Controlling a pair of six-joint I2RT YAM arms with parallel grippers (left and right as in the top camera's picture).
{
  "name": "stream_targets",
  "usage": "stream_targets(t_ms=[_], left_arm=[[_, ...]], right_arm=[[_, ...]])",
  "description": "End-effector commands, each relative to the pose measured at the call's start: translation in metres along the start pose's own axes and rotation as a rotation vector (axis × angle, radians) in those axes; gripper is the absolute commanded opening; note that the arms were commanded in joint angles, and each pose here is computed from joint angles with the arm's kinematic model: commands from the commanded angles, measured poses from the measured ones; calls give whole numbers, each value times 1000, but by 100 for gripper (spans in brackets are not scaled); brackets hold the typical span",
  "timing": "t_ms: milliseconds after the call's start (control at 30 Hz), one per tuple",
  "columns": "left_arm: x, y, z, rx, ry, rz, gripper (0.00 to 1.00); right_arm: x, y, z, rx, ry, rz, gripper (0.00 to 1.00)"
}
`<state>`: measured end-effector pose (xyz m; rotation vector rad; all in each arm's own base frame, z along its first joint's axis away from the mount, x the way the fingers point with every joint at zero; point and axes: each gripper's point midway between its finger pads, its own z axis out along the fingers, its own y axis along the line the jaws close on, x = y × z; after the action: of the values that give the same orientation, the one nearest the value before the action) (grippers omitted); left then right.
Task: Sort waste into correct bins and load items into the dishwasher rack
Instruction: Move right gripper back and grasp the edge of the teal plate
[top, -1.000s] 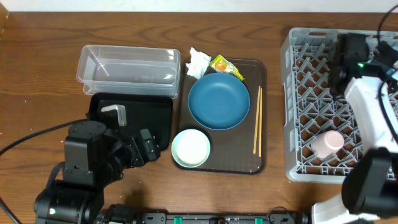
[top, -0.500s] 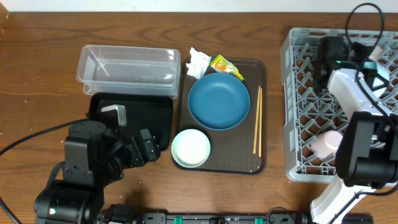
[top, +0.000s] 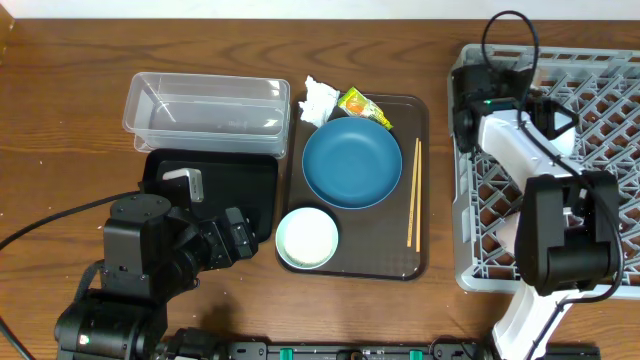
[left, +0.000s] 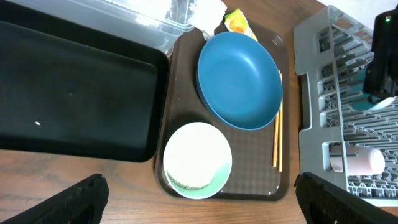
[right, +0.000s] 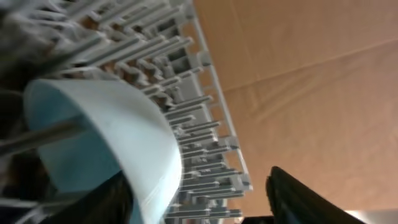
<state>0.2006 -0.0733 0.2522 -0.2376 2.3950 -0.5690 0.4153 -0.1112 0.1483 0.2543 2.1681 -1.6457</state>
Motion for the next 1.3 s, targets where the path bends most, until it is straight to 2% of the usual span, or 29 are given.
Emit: stream_targets(t_ms=[0, 67, 167, 333, 367, 433, 500, 633, 767, 900, 967, 1033, 1067, 1100, 1267], left_arm=[[-4, -2, -4, 2, -18, 6, 98], [-4, -2, -4, 2, -18, 6, 98], [-4, -2, -4, 2, -18, 6, 98], [-4, -2, -4, 2, -18, 7, 98], [-4, -2, -4, 2, -18, 6, 98], [-4, -2, -4, 2, -18, 7, 98], [-4, -2, -4, 2, -18, 6, 98], [-4, -2, -4, 2, -18, 6, 98], [-4, -2, -4, 2, -18, 6, 98], [-4, -2, -4, 2, -18, 6, 98], [-4, -2, -4, 2, -18, 7, 98], [-4, -2, -4, 2, -18, 6, 98], [-4, -2, -4, 2, -18, 6, 98], [-4, -2, -4, 2, -18, 6, 98], [-4, -2, -4, 2, -18, 6, 98]], right_arm=[[-10, 7, -21, -109, -39, 26, 71], [-16, 8, -33, -192, -60, 58, 71], [-28, 18, -63, -423, -102, 86, 73], [-34, 43, -166, -1052, -172, 109, 71], [-32, 46, -193, -1202, -174, 109, 67], [-22, 49, -238, -1436, -114, 129, 63], [-9, 55, -262, -1546, -11, 149, 62], [28, 89, -263, -1509, 224, 150, 63], [53, 126, -252, -1445, 355, 107, 66], [69, 157, -244, -1397, 460, 109, 63], [72, 169, -242, -1388, 478, 109, 45], [74, 178, -240, -1379, 501, 121, 23], [75, 179, -239, -1376, 507, 125, 6], [75, 179, -237, -1369, 510, 131, 1], [54, 157, -226, -1379, 480, 215, 1]])
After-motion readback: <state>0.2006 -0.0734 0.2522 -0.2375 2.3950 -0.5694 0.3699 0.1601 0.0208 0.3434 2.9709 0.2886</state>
